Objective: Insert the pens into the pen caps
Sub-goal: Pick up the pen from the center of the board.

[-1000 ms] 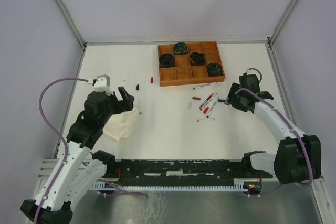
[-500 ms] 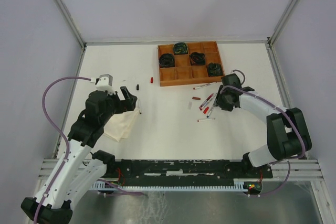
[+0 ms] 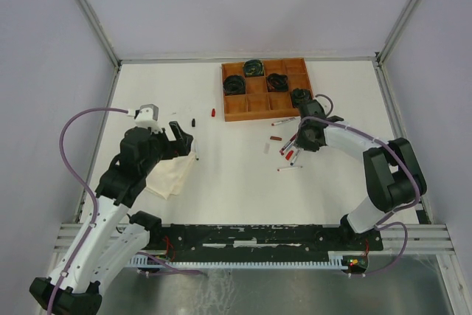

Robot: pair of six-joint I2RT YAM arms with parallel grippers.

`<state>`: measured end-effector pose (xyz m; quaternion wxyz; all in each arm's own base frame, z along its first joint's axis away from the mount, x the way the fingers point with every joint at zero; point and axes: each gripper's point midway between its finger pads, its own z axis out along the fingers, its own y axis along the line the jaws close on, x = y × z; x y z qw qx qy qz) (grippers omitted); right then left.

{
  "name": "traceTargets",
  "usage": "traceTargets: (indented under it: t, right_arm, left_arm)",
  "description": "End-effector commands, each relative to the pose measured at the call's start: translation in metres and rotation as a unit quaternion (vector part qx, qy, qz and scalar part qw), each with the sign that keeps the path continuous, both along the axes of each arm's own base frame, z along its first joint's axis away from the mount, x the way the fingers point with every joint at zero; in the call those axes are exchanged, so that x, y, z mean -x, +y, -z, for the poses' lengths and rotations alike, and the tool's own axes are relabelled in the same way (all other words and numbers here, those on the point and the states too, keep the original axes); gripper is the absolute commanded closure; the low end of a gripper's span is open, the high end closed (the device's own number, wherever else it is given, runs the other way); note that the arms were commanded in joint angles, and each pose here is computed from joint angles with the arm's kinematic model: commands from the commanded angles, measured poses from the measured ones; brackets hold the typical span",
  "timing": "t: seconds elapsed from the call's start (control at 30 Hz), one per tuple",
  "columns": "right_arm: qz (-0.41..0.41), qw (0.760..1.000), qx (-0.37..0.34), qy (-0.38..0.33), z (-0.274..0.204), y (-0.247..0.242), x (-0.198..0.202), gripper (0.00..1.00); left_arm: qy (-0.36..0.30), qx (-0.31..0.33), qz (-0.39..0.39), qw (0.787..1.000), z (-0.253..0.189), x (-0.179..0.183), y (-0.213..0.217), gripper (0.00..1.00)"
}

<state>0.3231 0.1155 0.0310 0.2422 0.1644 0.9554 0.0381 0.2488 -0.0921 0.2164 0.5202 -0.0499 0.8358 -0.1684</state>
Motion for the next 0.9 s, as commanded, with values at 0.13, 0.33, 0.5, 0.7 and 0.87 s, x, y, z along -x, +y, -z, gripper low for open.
traceTargets:
  t: [0.13,0.33,0.5,0.7,0.87]
  right_arm:
    - [0.012,1.0,0.02,-0.017,-0.006,-0.002,-0.012,0.64]
    - [0.007,1.0,0.019,-0.009,0.003,0.001,-0.013,0.64]
    - [0.003,1.0,0.018,0.0,0.011,0.004,-0.015,0.65]
    - [0.001,1.0,0.026,0.007,0.016,0.002,-0.014,0.72]
    - [0.001,0.999,0.037,0.006,0.015,-0.002,-0.012,0.8]
  left_arm:
    - [-0.025,0.028,0.004,0.999,-0.015,-0.005,-0.007,0.02]
    - [-0.024,0.027,0.004,0.999,-0.014,-0.005,-0.007,0.02]
    - [-0.024,0.027,0.003,0.999,-0.014,-0.005,-0.007,0.02]
    - [-0.024,0.026,0.002,0.999,-0.014,-0.005,-0.006,0.02]
    - [-0.022,0.026,0.002,0.999,-0.013,-0.005,-0.006,0.02]
